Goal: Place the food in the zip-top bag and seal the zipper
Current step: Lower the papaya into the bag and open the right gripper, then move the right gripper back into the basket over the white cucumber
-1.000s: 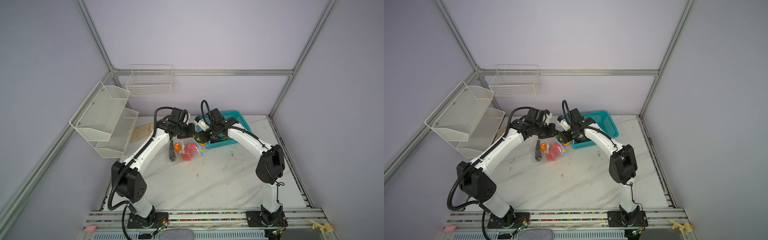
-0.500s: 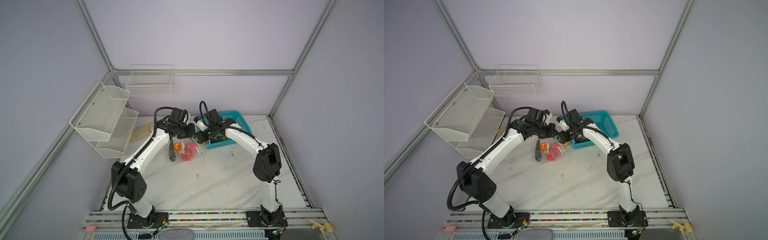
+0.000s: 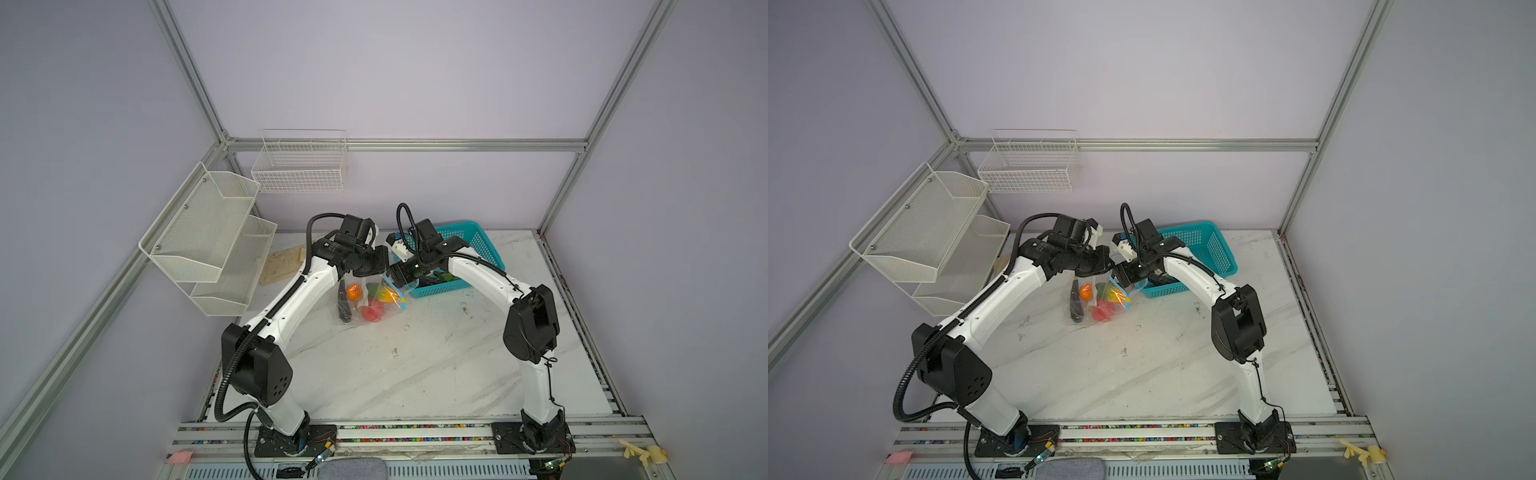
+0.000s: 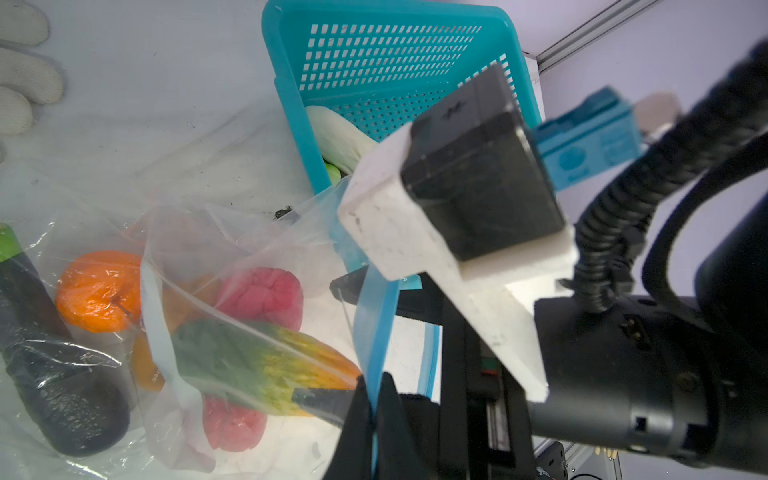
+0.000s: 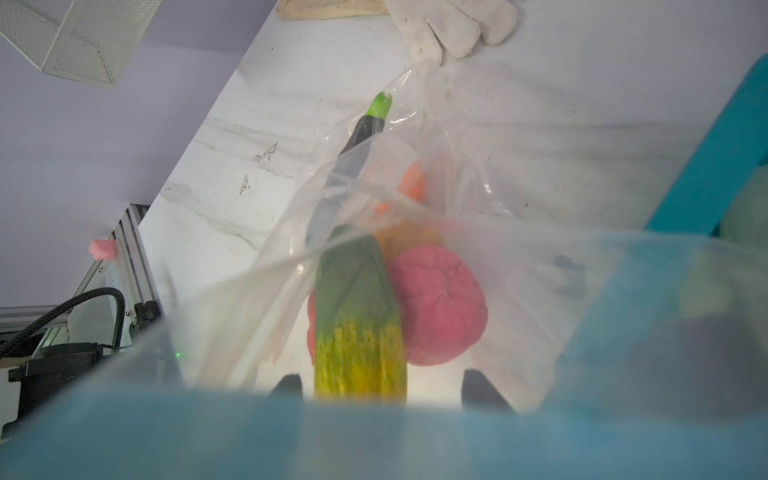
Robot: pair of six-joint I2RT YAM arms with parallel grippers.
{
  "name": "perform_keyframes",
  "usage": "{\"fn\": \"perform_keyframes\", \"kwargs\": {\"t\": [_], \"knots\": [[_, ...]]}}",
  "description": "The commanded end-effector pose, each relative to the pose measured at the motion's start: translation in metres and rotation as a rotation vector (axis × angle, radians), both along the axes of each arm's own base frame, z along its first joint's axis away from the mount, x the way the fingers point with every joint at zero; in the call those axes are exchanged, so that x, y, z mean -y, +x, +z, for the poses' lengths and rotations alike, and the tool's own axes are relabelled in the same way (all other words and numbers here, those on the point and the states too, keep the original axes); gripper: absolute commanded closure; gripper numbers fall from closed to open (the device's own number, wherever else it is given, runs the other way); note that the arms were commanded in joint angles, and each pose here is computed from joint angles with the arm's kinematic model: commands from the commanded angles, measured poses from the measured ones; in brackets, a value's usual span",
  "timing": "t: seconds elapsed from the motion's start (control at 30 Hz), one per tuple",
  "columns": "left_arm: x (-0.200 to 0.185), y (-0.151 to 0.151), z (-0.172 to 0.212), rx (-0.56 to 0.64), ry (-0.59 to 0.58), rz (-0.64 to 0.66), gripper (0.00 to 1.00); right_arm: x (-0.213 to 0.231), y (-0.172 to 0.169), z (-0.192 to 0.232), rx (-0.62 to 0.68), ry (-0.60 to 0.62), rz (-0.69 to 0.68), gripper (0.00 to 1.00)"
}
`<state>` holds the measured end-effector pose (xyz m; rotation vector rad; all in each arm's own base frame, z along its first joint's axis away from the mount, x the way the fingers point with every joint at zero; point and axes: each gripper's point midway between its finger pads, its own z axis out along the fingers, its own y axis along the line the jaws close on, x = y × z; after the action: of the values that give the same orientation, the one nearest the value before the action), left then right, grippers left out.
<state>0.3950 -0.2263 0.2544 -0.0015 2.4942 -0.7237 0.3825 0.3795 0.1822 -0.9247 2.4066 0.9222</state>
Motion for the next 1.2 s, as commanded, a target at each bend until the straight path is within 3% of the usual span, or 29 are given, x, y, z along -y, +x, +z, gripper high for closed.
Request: {"fn": "perform_keyframes", "kwargs": {"t": [0.0,0.23,0.43,0.6,1.17], "knots": [[-0.003,-0.006,0.017,0.048,-0.034,0.005,1.0,-0.001,-0.001,0.048,0.092,0.069,0.004,0.36],[-0.005,-0.006,0.016,0.049,-0.031,0.01,1.0,0.049,0.019,0.097,0.207,0.096,-0.075,0.36],[-0.004,-0.006,0.017,0.05,-0.036,0.008,1.0,0.086,0.036,0.094,0.323,0.024,-0.09,0.36],[-0.003,-0.005,0.018,0.052,-0.04,0.006,1.0,0.102,0.05,0.066,0.415,-0.083,-0.06,0.35],[-0.004,0.0,0.014,0.043,-0.037,0.006,1.0,0.126,0.103,-0.041,0.27,-0.208,-0.092,0.33]]}}
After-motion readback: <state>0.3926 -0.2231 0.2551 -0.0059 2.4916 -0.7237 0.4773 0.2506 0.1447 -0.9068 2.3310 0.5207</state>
